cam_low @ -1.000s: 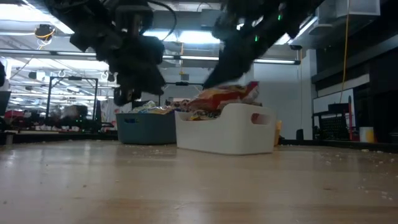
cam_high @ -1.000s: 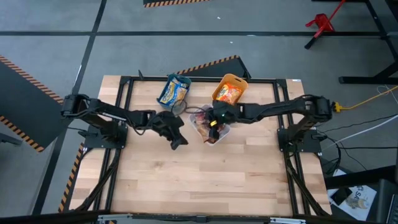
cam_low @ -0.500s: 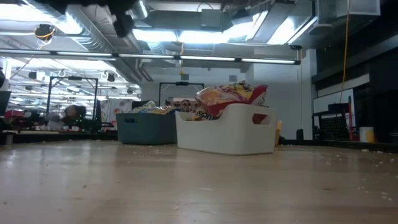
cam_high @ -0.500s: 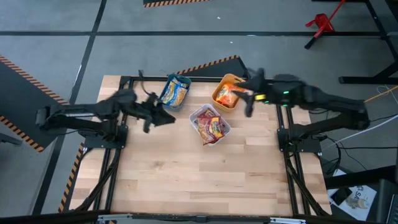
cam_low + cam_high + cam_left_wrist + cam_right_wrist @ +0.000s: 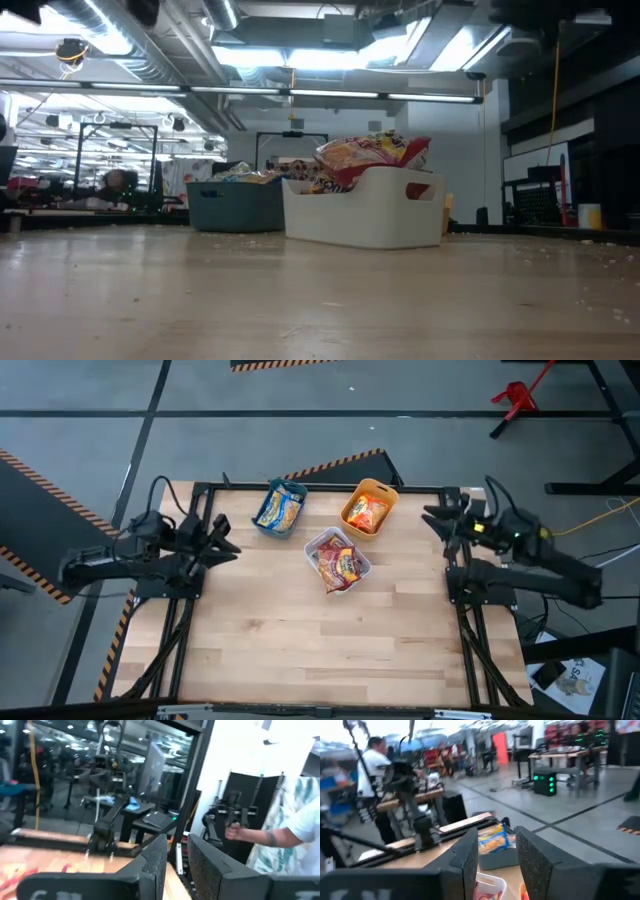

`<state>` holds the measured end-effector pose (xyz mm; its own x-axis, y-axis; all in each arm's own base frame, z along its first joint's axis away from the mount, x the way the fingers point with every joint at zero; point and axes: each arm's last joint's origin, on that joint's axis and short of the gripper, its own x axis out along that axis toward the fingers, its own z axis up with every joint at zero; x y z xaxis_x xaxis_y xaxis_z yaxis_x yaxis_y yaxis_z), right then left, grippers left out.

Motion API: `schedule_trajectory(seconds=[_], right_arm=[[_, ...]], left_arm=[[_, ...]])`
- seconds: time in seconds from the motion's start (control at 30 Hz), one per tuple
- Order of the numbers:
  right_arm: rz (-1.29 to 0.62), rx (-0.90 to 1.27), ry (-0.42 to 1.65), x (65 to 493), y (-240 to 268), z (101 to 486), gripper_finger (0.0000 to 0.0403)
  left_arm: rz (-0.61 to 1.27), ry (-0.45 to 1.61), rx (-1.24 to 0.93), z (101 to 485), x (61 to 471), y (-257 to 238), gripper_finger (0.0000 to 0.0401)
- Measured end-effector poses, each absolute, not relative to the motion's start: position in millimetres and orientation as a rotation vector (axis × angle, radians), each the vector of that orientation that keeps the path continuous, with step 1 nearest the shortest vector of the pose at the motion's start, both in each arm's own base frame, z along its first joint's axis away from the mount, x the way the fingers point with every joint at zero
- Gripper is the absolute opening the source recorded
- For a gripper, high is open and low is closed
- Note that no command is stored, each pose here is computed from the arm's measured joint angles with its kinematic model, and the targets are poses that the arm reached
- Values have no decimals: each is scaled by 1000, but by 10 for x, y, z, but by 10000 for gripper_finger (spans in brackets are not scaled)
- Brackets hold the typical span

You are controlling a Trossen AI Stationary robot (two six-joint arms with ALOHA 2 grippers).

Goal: Sort Maruchan noodles
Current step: Return to Home Position

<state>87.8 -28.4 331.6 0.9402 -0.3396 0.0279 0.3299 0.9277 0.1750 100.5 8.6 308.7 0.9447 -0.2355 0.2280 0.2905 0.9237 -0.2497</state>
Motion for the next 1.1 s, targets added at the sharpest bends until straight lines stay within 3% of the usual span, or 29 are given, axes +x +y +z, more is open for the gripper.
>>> schedule_trajectory(seconds=[0.37,0.53,0.8,1.1], right_arm=[[-312,400,-128,751,-249,2212,117],[-242,519,-120,953,-293,1703,117],[-152,536,-41,997,-186,1667,117],[-251,443,-51,1004,-112,1662,117]], left_arm=[[-327,-267,-452,2032,1015,86,73],[-358,-169,-464,1930,1027,53,73],[-274,-94,-426,1823,1066,-56,73],[-349,-33,-375,1771,1055,-195,73]])
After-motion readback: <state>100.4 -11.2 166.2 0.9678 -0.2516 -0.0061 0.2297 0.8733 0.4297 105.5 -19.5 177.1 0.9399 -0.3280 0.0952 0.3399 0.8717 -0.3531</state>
